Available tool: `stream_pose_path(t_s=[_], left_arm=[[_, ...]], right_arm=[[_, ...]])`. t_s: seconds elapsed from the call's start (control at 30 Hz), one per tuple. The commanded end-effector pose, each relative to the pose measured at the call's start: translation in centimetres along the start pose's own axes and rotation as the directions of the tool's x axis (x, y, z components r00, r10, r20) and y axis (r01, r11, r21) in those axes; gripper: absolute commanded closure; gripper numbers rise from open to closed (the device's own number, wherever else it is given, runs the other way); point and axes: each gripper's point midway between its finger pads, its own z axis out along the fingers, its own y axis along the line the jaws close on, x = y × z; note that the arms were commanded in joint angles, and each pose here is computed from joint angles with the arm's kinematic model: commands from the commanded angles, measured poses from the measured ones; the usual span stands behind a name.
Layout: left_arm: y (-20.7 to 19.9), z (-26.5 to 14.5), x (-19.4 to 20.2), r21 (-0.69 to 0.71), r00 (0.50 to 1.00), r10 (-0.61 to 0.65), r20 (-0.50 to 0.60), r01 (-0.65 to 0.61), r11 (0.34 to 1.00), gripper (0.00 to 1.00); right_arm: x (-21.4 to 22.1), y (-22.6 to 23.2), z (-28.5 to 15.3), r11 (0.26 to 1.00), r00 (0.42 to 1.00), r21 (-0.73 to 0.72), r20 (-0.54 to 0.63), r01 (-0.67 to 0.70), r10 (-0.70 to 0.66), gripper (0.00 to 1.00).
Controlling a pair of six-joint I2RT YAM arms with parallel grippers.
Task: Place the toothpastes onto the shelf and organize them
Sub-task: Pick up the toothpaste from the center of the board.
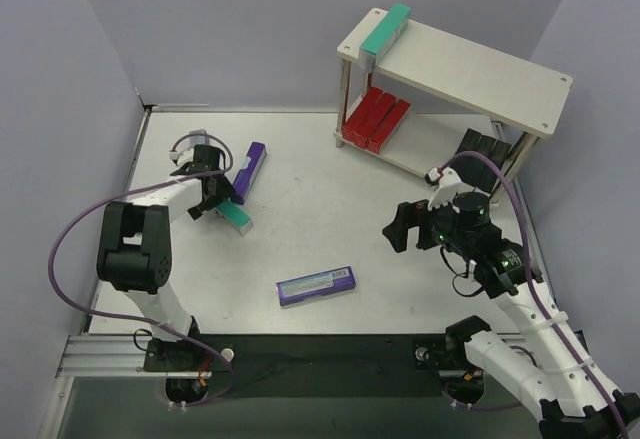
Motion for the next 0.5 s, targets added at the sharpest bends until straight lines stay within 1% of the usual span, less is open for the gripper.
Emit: stream_pose_path(t_s=[0.0, 0.23, 0.27, 0.33, 0.37, 0.43, 0.47], left_arm=[[-0.6, 0.9, -0.8, 0.014, 1.0, -0.012, 0.015, 0.012, 1.0, 0.13], [-1.2, 2.1, 0.0, 0.019, 1.0, -0.007, -0.024, 0.007, 1.0, 0.25], [-1.0, 2.1, 0.4, 0.014, 0.999, -0.006, -0.035, 0.007, 1.0, 0.3], [-0.8, 1.8, 0.8, 0.015, 0.999, -0.009, -0.05, 0.009, 1.0, 0.35], [-0.5, 1.3, 1.1, 0.015, 0.998, -0.013, -0.056, 0.014, 1.0, 0.39], [-0.4, 0.6, 1.4, 0.026, 0.998, -0.018, -0.067, 0.019, 0.999, 0.44], [-0.4, -0.4, 1.1, 0.041, 0.998, -0.023, -0.059, 0.025, 0.999, 0.49]], right_arm=[[1.5, 1.1, 1.0, 0.999, 0.998, -0.037, -0.05, 0.031, -0.033, 0.02], [2.8, 3.1, 2.3, 0.994, 0.993, -0.09, -0.094, 0.063, -0.071, 0.03], [2.9, 3.3, 2.5, 0.993, 0.993, -0.094, -0.093, 0.065, -0.074, 0.03], [3.1, 4.0, 2.8, 0.991, 0.992, -0.107, -0.09, 0.081, -0.09, 0.03], [3.1, 4.2, 2.9, 0.99, 0.991, -0.111, -0.09, 0.084, -0.094, 0.03], [3.5, 5.2, 3.2, 0.986, 0.99, -0.135, -0.088, 0.1, -0.112, 0.03], [3.7, 5.5, 3.4, 0.984, 0.988, -0.138, -0.089, 0.11, -0.123, 0.03]])
